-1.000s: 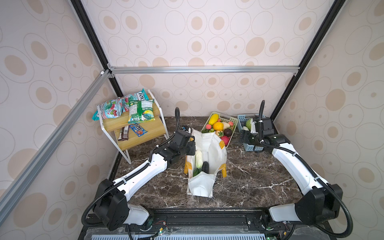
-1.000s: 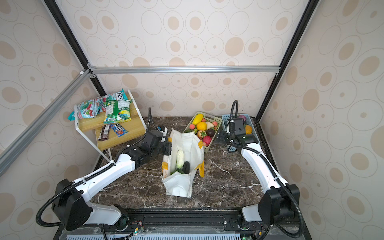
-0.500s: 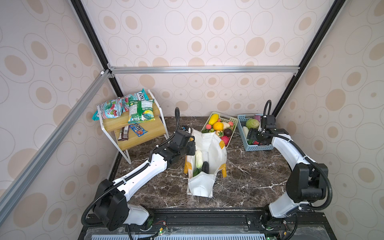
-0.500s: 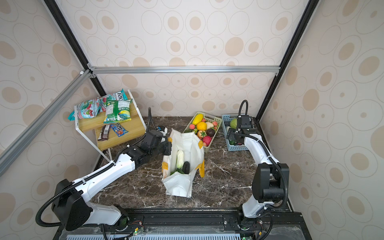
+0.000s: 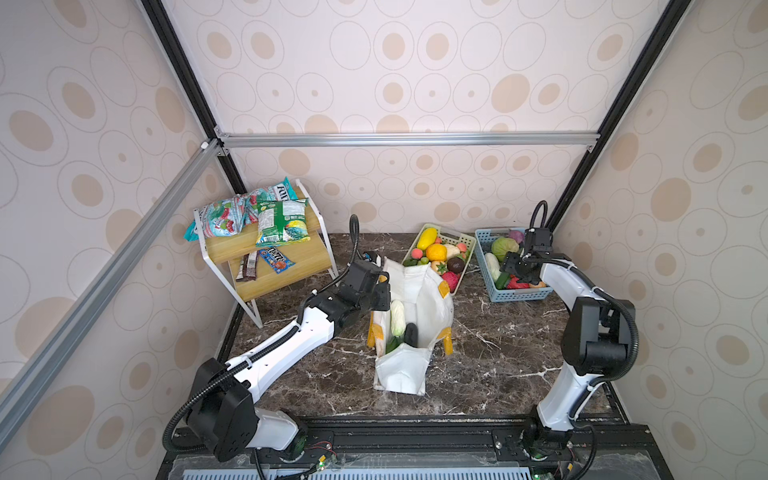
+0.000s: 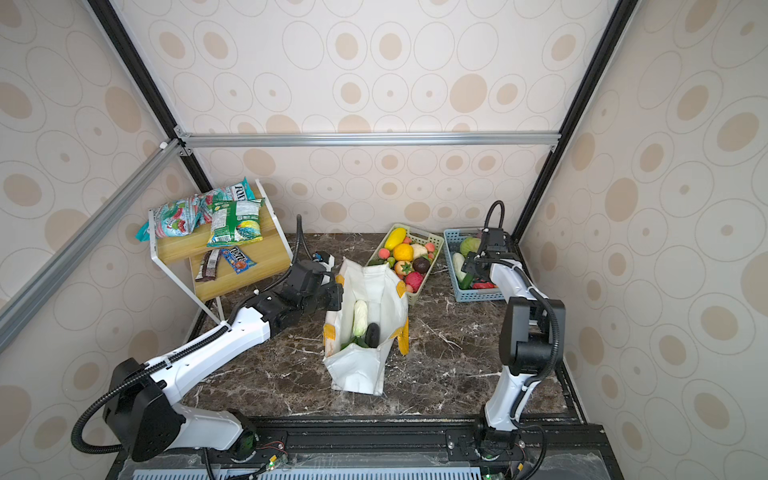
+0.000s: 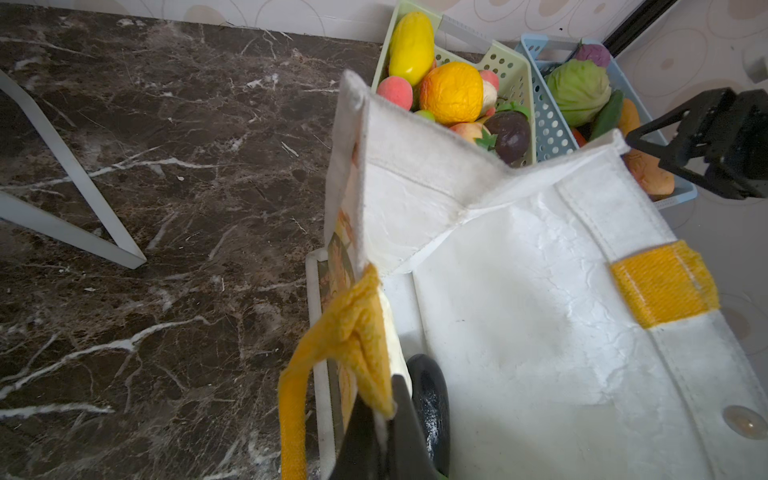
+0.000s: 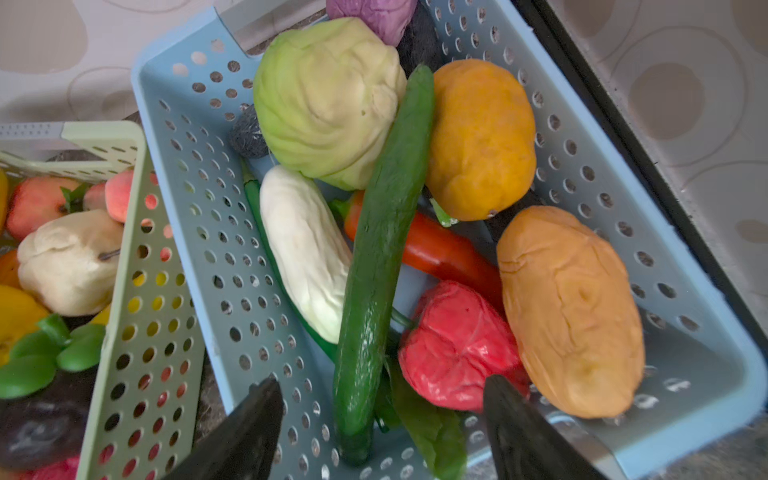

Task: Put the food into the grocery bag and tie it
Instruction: 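Lower the right gripper into the blue basket and grasp the green cucumber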

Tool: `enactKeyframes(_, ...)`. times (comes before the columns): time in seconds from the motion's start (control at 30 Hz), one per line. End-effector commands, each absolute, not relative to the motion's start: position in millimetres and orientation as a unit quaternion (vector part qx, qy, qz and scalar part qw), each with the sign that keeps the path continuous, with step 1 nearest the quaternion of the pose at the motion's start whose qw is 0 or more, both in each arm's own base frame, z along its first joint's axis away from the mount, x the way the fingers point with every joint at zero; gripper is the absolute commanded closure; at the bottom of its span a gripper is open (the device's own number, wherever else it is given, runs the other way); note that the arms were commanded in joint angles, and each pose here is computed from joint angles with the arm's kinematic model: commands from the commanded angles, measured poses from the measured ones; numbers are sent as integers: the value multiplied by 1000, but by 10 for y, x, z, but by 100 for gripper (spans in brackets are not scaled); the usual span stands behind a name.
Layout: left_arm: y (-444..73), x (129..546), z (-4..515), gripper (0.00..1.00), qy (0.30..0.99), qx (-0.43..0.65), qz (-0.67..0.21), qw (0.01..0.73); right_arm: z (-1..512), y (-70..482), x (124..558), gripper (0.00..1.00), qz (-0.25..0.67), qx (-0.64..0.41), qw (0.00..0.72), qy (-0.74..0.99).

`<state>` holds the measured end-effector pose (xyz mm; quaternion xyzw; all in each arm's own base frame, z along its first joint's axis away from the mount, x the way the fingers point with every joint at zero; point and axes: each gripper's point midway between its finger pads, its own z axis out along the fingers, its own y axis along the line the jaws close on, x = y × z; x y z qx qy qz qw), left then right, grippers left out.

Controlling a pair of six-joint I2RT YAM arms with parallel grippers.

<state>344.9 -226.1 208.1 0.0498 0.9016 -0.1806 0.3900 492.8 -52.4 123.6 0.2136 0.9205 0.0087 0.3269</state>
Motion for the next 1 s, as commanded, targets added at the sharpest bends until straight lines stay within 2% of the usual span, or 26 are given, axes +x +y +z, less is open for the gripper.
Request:
enactKeyframes(0.0, -2274, 3512, 2229, 100, 897, 41, -182, 402, 1245, -585, 5132, 24, 16, 231, 353, 906)
enactKeyframes(0.37, -2239, 3508, 2177, 100, 901, 32, -174, 397, 971, -683, 5331, 30, 25, 240, 350, 905)
enactKeyframes(0.97, -2254, 3540, 2175, 100, 901, 29, -172, 396, 804, -767, 5511, 30, 33, 241, 342, 908)
